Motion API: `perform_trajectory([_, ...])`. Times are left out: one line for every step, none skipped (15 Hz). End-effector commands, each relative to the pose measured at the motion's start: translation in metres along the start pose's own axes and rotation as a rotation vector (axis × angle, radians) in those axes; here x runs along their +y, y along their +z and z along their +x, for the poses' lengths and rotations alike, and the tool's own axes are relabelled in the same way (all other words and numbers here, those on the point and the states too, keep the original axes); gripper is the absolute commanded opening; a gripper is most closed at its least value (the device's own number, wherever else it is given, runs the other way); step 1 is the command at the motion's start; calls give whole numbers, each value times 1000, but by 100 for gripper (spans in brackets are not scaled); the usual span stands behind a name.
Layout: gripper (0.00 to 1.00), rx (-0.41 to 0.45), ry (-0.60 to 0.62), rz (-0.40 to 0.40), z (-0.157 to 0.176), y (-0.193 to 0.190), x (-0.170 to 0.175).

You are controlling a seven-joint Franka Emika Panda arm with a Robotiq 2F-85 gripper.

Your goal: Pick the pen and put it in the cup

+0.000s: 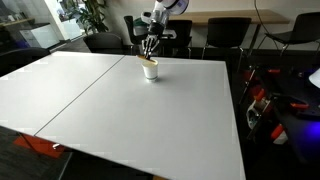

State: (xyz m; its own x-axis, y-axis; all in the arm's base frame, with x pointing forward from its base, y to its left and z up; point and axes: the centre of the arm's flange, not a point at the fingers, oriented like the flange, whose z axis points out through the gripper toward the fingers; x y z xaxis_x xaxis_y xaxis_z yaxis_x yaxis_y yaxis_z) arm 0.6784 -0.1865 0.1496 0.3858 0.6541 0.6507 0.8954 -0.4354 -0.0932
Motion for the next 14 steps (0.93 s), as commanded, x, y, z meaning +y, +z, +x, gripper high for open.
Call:
perform_trajectory([3,47,-60,50,7,0,10])
perform_trajectory([3,57,-71,60,8,-1,10])
perform_trajectory([3,66,-79,67,8,-2,10])
perform_trajectory([3,80,-88,80,8,-2,12])
perform_trajectory([3,93,-98,93,7,-3,12])
perform_trajectory([3,106,-107,107,7,-4,13])
perform_trajectory([3,121,-117,122,5,-5,14])
perform_trajectory([3,138,-125,135,4,-7,15])
perform_trajectory([3,155,-133,149,3,-8,16])
perform_trajectory([3,171,-143,163,1,-10,17])
perform_trajectory([3,183,-157,178,-1,-11,18])
perform_trajectory([3,193,-164,187,-3,-13,19])
perform_trajectory([3,197,-175,199,-5,-13,20])
perform_trajectory([3,201,-187,211,-7,-13,22])
